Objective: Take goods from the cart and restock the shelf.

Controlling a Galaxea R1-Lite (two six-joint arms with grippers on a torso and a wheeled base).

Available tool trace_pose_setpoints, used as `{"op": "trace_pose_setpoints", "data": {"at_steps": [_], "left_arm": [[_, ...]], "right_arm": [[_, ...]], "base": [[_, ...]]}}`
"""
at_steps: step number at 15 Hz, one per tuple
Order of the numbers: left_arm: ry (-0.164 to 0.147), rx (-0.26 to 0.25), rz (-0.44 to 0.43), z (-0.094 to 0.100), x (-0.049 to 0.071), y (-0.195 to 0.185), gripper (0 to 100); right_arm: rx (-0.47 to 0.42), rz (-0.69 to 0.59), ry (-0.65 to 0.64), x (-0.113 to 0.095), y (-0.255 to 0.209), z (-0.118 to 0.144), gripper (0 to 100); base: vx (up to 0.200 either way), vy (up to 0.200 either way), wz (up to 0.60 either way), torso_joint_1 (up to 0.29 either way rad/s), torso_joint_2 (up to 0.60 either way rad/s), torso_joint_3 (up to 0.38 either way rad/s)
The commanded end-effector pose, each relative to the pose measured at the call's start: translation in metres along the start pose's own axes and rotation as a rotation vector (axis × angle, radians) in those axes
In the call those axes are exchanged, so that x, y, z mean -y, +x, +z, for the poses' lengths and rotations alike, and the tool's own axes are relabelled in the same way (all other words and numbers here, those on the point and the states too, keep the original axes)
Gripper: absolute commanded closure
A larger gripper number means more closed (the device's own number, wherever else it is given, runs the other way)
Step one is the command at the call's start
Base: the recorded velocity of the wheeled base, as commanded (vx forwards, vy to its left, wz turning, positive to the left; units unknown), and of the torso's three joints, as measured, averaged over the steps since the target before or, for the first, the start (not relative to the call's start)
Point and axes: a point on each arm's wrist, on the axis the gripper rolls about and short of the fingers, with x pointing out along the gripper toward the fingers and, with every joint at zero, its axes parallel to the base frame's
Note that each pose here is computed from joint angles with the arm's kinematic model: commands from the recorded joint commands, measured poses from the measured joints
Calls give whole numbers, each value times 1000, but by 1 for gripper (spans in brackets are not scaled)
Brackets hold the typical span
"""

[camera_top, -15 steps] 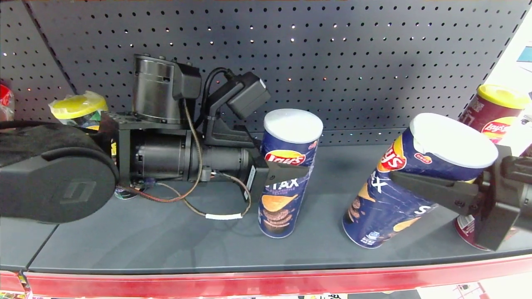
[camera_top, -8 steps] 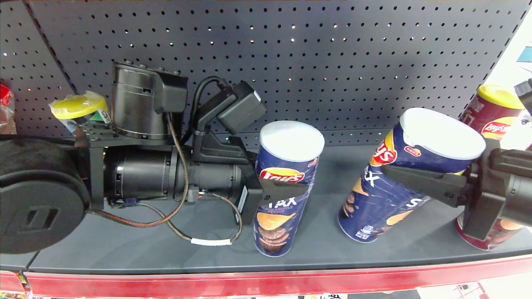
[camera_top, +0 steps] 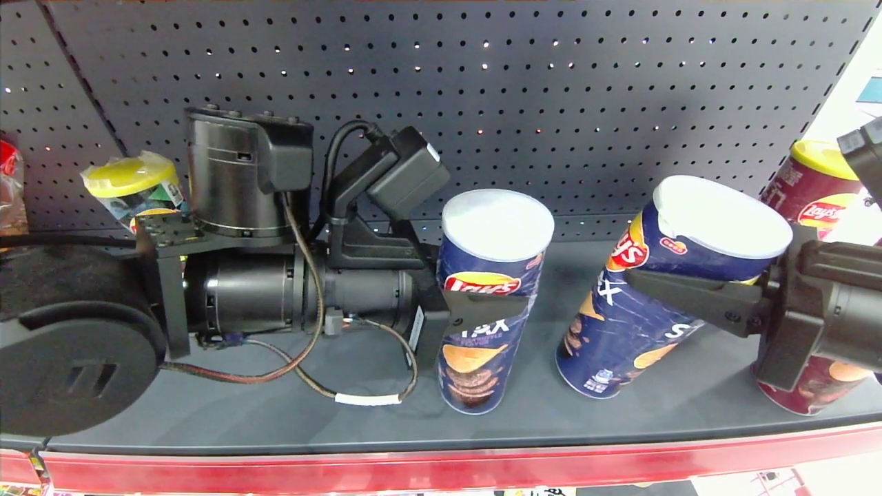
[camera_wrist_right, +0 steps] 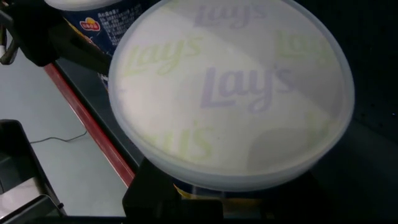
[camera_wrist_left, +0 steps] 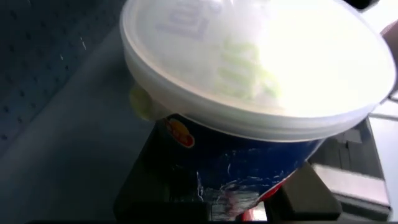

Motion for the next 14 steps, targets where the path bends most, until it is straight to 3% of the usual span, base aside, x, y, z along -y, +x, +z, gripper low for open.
{"op": "trace_pose_setpoints", "data": {"at_steps": [1,9,10,14], "left_arm": [[-28,-25,-13,-12,3,5,100],[-23,-25,24,-9,16,1,100],[-27,-33,28,-11,22,-1,100],[-27,-37,49,-12,25,-5,100]], "right_arm": [[-2,1,0,0,1,0,100],[-9,2,2,0,3,-2,100],[-16,-1,3,1,4,-2,100],[-22,-2,4,1,6,-3,100]], "base": [[0,0,0,0,0,0],[0,0,0,0,0,0],[0,0,0,0,0,0],[0,0,0,0,0,0]]}}
